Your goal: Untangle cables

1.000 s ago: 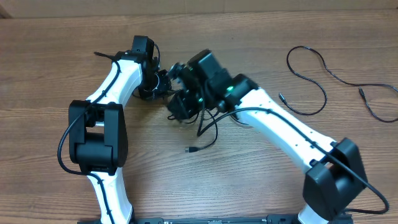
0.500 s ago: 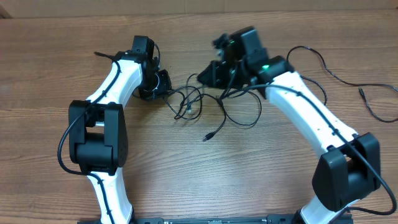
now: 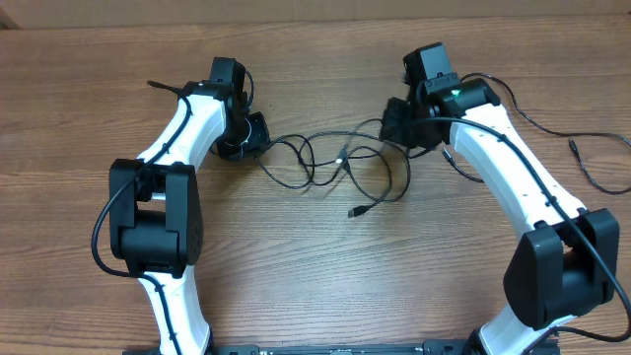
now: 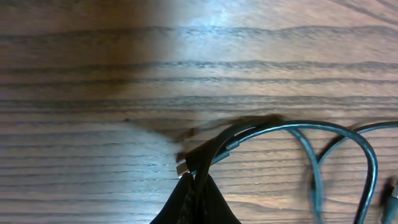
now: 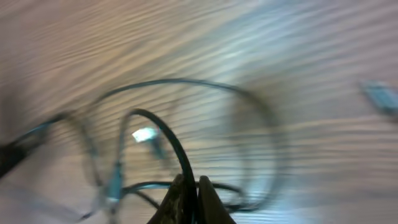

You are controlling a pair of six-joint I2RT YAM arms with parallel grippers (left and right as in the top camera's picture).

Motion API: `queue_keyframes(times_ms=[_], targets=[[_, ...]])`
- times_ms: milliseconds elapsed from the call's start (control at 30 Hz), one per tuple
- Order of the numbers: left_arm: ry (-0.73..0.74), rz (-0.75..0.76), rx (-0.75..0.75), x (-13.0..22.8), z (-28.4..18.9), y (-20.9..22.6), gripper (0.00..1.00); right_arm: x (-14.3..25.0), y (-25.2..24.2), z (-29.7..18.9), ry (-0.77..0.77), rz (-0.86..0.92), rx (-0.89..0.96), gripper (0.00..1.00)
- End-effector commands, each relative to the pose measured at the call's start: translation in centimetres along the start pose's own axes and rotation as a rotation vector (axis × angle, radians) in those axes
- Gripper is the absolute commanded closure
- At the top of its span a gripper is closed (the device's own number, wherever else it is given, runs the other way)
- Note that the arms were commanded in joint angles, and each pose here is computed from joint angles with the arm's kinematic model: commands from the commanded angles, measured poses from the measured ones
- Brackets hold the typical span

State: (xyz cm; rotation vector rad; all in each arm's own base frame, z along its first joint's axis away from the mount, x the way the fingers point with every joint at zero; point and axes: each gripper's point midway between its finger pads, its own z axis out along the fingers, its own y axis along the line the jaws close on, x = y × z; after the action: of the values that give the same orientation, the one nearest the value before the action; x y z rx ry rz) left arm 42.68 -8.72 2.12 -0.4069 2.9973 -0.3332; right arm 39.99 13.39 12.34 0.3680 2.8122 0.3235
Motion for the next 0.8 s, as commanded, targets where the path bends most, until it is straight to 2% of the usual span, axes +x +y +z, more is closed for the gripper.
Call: queue_keyframes(times_ms=[0, 133, 333, 533, 767], targets=[[-0.054, -0.023, -0.079, -1.3, -1.1, 2.0, 0.96, -3.1, -5.4, -2.7, -0.183, 0.027, 0.272, 0.96], [-0.057, -0.064, -0.117, -1.6, -1.3, 3.7, 0.96, -3.5, -7.6, -3.4, -0.200, 0.042, 0.365, 0.96], [-0.042, -0.142, -0.138, -2.0, -1.9, 6.8, 0.95, -3.7, -8.6, -3.5, -0.199, 0.064, 0.378, 0.96], [-0.017, -0.326, -0.158, -1.9, -2.8, 11.2, 0.95, -3.7, -8.5, -3.4, -0.197, 0.064, 0.373, 0.96], [-0.011, -0.370, -0.148, -1.8, -2.8, 12.4, 0.95, -2.9, -5.4, -1.6, -0.135, 0.038, 0.184, 0.96]])
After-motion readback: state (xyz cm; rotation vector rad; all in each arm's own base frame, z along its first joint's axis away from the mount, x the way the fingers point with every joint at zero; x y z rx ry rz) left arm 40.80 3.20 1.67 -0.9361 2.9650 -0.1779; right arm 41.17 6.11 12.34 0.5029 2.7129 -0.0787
